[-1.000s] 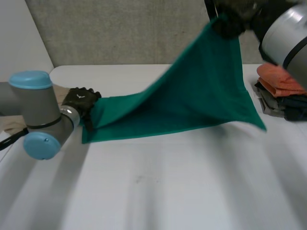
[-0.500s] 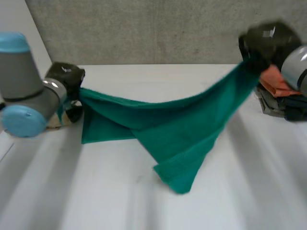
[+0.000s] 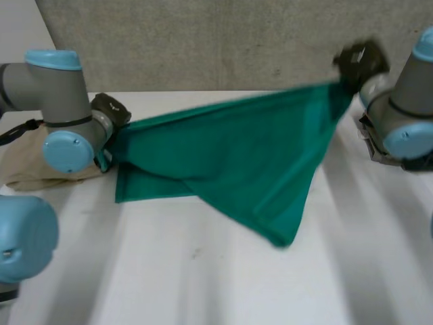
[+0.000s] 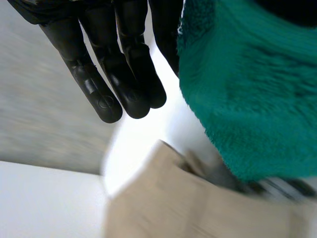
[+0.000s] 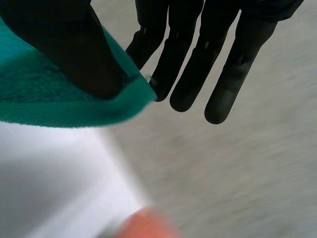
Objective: Fold the laundry.
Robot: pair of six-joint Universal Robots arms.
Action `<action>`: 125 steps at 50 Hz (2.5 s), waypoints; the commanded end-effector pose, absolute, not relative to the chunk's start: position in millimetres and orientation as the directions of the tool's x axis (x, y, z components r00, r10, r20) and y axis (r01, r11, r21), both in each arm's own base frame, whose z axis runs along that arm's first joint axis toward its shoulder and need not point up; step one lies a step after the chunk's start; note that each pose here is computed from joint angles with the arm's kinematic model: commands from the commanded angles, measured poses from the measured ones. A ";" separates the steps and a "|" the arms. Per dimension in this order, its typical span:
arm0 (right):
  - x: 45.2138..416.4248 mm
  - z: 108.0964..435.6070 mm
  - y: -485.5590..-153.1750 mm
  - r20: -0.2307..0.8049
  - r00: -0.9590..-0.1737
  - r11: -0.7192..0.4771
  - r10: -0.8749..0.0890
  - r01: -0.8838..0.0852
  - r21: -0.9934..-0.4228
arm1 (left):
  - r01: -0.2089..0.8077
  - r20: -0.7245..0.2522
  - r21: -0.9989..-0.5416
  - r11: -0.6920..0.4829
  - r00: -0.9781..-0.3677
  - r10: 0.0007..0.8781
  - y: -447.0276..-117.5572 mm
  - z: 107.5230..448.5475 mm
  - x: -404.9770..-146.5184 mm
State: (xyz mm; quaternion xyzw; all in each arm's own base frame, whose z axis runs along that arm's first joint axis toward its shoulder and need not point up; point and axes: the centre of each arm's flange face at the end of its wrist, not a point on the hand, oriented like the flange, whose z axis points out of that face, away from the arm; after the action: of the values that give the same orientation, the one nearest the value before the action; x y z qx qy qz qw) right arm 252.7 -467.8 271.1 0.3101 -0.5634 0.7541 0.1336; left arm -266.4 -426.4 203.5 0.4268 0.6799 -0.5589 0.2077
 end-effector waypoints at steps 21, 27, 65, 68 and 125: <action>246.7 295.4 -440.2 0.404 -0.906 -0.505 -0.123 -0.294 -0.812 | 0.277 -0.372 -0.884 -0.376 -0.904 0.210 -411.0 329.8 -281.3; 237.8 224.3 -432.7 0.441 -0.865 -0.268 -0.239 -0.378 -0.886 | 0.365 -0.394 -0.919 -0.152 -0.870 0.295 -407.4 242.2 -275.0; 188.2 192.3 -374.5 0.453 -0.818 0.050 -0.355 -0.500 -0.865 | 0.664 -0.606 -0.745 0.066 -0.715 0.349 -362.3 178.7 -222.6; 186.6 193.8 -371.9 0.460 -0.812 0.059 -0.359 -0.511 -0.857 | 0.674 -0.611 -0.736 0.068 -0.704 0.362 -353.2 180.8 -221.4; 195.1 171.0 -440.0 0.673 -0.690 -0.041 -0.267 -0.689 -0.723 | 0.792 -0.724 -0.608 -0.046 -0.530 0.441 -399.8 172.4 -299.1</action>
State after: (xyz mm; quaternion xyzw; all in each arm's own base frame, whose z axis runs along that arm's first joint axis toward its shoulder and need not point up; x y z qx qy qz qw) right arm 187.5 -417.3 177.7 0.3772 -0.6942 0.5951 0.1472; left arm -291.0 -382.1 183.7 0.4722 0.6791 -0.5429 0.1453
